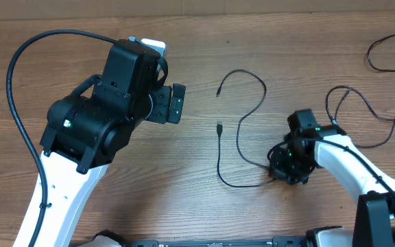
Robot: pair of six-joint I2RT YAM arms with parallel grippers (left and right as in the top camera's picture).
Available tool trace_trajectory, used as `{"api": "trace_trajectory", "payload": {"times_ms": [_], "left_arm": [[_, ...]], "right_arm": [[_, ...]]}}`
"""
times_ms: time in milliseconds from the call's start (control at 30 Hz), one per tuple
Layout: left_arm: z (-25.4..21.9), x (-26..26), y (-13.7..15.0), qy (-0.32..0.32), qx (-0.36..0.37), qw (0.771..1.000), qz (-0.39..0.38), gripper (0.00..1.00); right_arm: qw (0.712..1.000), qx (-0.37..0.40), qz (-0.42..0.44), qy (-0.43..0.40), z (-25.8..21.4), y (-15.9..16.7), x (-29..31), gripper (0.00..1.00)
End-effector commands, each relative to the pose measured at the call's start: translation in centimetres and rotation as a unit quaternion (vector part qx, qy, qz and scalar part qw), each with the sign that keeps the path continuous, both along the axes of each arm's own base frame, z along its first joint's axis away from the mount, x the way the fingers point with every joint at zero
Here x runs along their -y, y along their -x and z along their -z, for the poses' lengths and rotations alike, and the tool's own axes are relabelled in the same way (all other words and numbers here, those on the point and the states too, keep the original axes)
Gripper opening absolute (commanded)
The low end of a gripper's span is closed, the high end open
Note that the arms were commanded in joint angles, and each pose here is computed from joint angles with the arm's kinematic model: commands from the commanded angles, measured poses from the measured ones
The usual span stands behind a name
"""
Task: Untangle cables
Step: 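Lower the right gripper onto the last black cable and grasp it, then carry the black cable rightward with the right gripper and drop it on the pile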
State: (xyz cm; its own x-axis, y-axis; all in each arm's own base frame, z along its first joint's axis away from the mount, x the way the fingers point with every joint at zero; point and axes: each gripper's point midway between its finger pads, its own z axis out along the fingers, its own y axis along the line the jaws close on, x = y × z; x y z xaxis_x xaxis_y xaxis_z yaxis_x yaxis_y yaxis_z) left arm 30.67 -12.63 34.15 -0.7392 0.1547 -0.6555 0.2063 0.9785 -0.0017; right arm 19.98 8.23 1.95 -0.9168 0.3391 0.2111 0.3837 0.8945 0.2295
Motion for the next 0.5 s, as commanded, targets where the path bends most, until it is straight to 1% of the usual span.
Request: {"api": "trace_trajectory", "payload": {"times_ms": [0,67,300,400,467], "left_arm": [[0.0,-0.2,-0.3,-0.002,0.002,1.0,-0.009,1.0],[0.0,-0.2,-0.3,-0.002,0.002,1.0,-0.009,1.0],[0.0,-0.2,-0.3,-0.002,0.002,1.0,-0.009,0.99],[0.0,-0.2,-0.3,-0.002,0.002,1.0,-0.009,1.0],[0.0,-0.2,-0.3,-0.002,0.002,1.0,-0.009,1.0]], "right_arm": [[0.999,0.039,-0.003,-0.007,-2.1,-2.6,-0.5,0.06],[0.998,0.055,-0.003,-0.008,-3.2,-3.8,-0.7,0.04],[0.992,0.124,-0.006,-0.014,-8.2,-8.2,-1.2,0.04],[0.986,0.169,-0.003,0.011,-11.3,-10.7,-0.6,0.04],[0.977,0.209,0.005,0.052,-13.4,-12.6,0.8,0.04]]}}
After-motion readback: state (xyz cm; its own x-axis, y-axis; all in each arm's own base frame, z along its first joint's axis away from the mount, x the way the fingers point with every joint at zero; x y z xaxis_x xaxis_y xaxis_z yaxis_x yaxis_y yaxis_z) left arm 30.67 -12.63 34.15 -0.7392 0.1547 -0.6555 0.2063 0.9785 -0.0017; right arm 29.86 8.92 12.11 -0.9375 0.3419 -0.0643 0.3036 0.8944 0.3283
